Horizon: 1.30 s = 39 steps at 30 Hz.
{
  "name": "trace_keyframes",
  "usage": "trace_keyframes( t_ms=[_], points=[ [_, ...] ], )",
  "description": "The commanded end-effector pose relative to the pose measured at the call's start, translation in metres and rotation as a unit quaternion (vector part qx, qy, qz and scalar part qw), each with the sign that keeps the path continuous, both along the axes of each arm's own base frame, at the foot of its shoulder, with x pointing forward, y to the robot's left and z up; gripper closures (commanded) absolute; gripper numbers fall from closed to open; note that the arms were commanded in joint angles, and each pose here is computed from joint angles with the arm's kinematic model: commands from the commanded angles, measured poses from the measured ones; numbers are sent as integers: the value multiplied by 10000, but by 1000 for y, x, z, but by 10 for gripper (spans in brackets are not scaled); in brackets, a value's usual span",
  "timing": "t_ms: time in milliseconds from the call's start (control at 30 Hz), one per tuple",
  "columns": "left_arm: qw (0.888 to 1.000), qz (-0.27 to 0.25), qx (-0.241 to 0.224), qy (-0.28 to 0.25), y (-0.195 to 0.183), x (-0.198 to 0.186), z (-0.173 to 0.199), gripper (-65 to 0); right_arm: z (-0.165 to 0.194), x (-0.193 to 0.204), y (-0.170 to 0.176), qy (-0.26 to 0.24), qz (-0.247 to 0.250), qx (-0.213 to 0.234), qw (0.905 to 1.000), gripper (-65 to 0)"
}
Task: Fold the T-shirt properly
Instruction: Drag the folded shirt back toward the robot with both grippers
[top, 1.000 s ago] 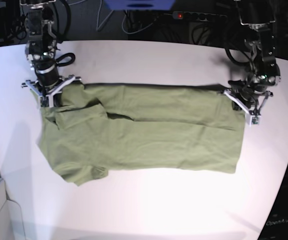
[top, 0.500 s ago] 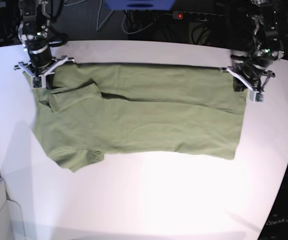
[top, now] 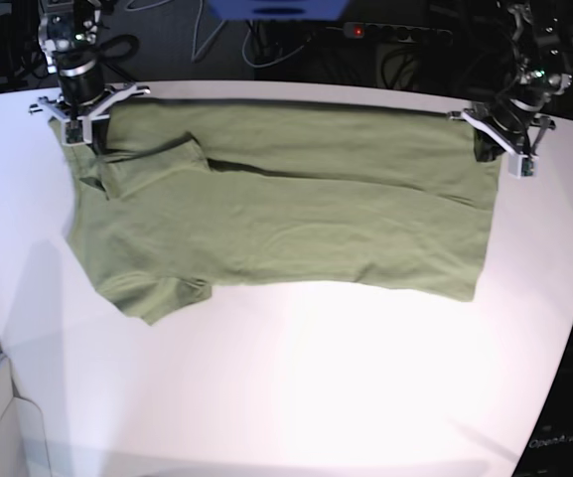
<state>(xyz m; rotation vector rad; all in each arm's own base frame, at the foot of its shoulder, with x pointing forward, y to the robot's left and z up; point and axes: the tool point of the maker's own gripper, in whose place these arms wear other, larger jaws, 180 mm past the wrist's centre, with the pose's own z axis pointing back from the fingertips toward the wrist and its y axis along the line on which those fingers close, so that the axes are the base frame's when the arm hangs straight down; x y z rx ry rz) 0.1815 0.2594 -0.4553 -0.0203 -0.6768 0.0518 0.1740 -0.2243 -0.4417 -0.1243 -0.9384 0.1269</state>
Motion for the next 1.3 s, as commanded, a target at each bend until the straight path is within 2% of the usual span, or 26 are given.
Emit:
trace_keyframes(
  t_ms=[0,167,300,400,600,800,1267],
  points=[
    [9808,12,396,1912,13,-84,-44,-33,-19,-23,-3,592,-15,-53,9982,-7],
    [9819,38,426,1847,16,-81,-41,-33,-19,-23,-2,570,-14,-44,9984,-7],
    [9829,259,502,1755,31,-78,-35,-33,-14,-17,-3,487,8,-64,9988,-7],
    [9873,341,546,1449,37,-69,-29,-33,-12,-14,-3,440,7,-68,9990,-7],
    [9903,350,547,1227,38,-61,-28,-33,7,1,-5,136,-25,-106,9998,-7],
    [9930,355,544,986,37,-37,-20,-33,24,11,-9,-115,-45,-174,9998,-7],
    [9948,387,461,817,33,-23,-16,-33,38,19,-7,-319,-9,-195,9993,-7]
  ],
)
